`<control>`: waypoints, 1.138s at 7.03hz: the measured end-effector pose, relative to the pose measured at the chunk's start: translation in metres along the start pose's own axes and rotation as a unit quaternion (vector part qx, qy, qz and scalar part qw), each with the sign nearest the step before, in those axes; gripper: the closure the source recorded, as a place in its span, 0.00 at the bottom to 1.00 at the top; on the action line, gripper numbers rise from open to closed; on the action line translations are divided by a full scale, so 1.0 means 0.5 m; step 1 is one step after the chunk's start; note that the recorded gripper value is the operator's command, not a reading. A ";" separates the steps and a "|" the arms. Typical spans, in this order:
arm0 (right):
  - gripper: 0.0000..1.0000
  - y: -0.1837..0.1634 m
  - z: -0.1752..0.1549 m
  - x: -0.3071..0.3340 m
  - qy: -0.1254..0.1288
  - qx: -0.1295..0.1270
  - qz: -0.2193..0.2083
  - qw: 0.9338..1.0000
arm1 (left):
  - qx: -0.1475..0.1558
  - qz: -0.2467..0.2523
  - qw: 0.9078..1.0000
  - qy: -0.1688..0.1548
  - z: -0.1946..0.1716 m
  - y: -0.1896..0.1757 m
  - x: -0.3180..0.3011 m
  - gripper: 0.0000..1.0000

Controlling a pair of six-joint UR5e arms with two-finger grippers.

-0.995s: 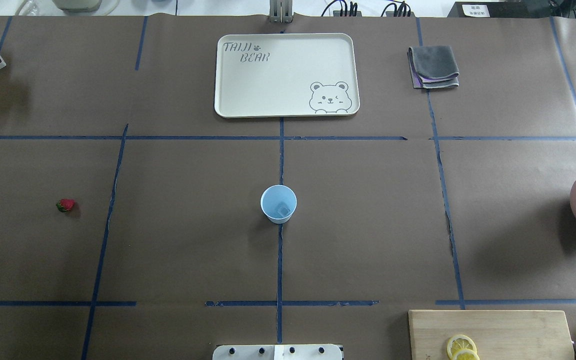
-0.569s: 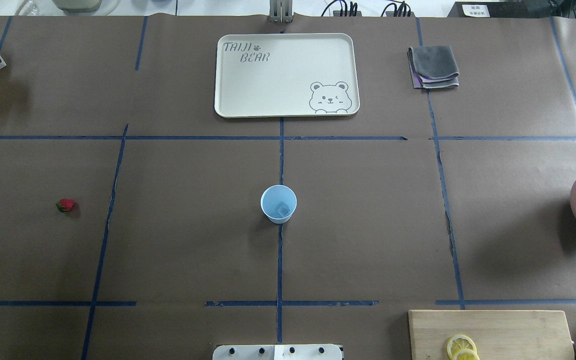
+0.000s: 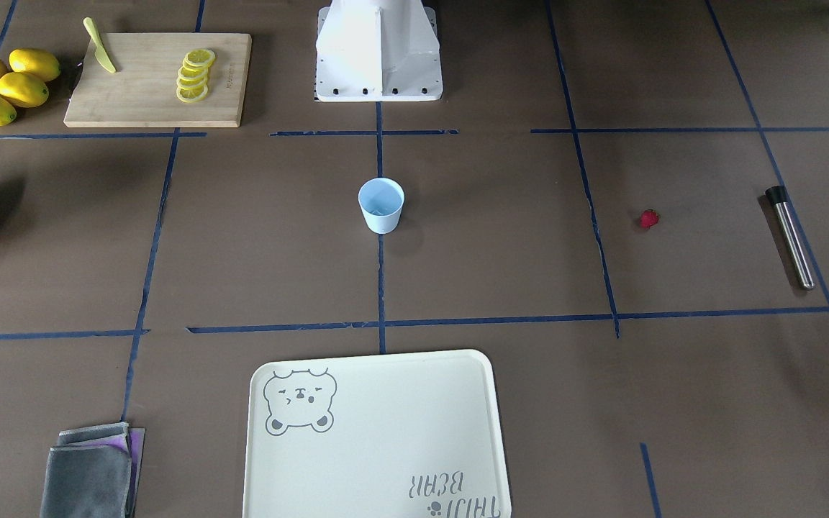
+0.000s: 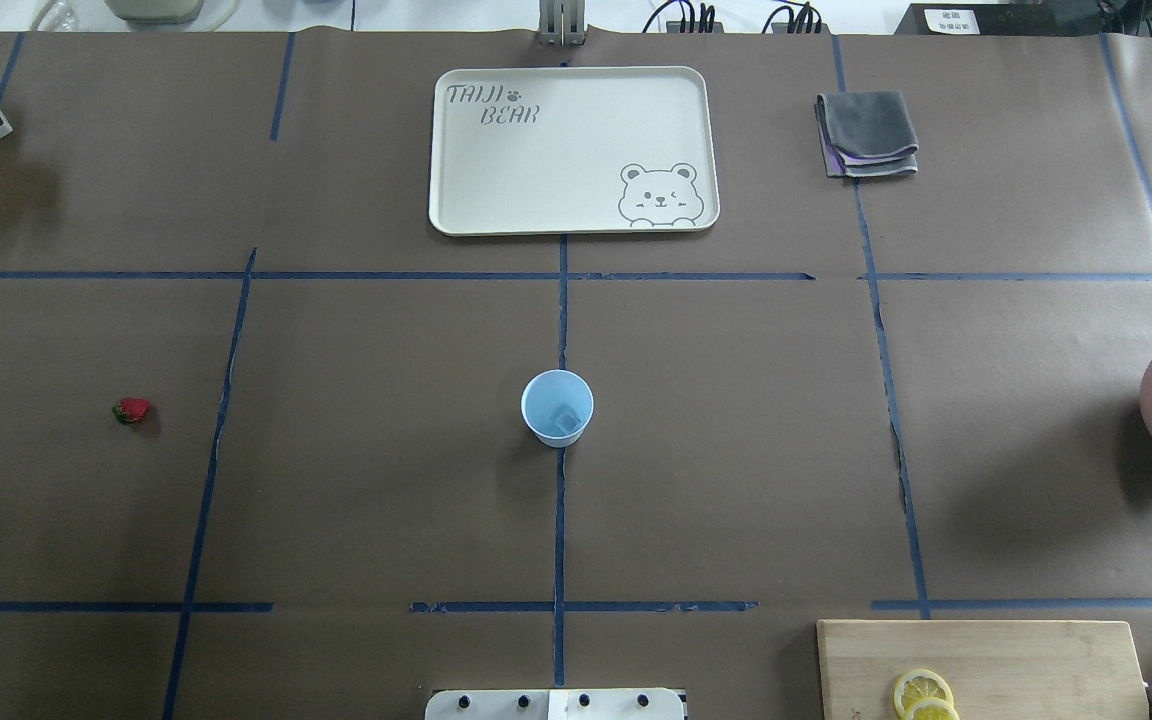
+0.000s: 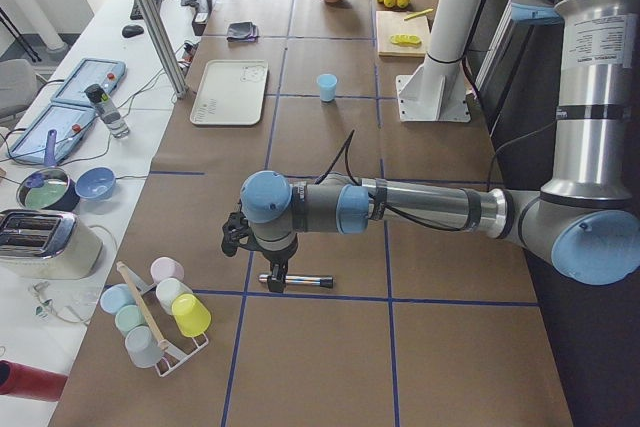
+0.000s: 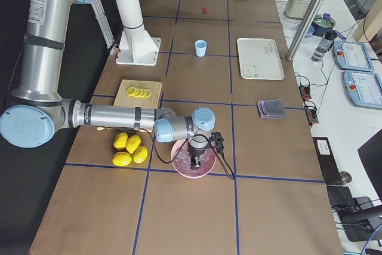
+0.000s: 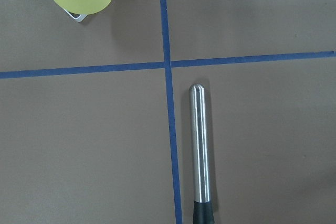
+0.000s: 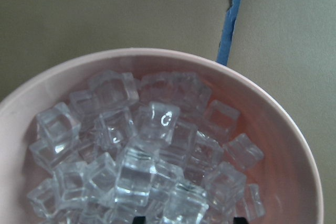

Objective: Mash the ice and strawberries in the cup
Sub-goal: 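Grasp another ice cube from the pink bowl with the right gripper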

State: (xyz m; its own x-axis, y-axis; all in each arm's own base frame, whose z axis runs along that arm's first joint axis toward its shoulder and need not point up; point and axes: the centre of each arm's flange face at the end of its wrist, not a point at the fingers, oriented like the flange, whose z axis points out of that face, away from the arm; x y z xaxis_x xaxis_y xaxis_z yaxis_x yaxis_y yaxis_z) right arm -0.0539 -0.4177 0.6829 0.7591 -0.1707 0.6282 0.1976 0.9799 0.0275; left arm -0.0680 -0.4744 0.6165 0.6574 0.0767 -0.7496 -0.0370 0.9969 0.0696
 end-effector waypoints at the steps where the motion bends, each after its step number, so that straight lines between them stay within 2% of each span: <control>1: 0.44 0.000 0.002 0.002 0.000 -0.001 0.001 1.000 | 0.000 0.000 1.000 0.000 0.000 0.000 0.000 0.00; 8: 0.47 -0.012 -0.001 0.001 0.008 0.003 0.000 1.000 | -0.001 0.000 1.000 0.000 0.002 0.001 -0.002 0.00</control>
State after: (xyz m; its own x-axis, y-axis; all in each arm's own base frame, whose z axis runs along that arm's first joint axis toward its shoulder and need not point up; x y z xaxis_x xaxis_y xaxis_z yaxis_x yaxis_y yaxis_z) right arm -0.0544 -0.4234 0.6828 0.7685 -0.1718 0.6164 0.1937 0.9805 0.0318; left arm -0.0679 -0.4740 0.6177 0.6580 0.0772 -0.7491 -0.0383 0.9969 0.0691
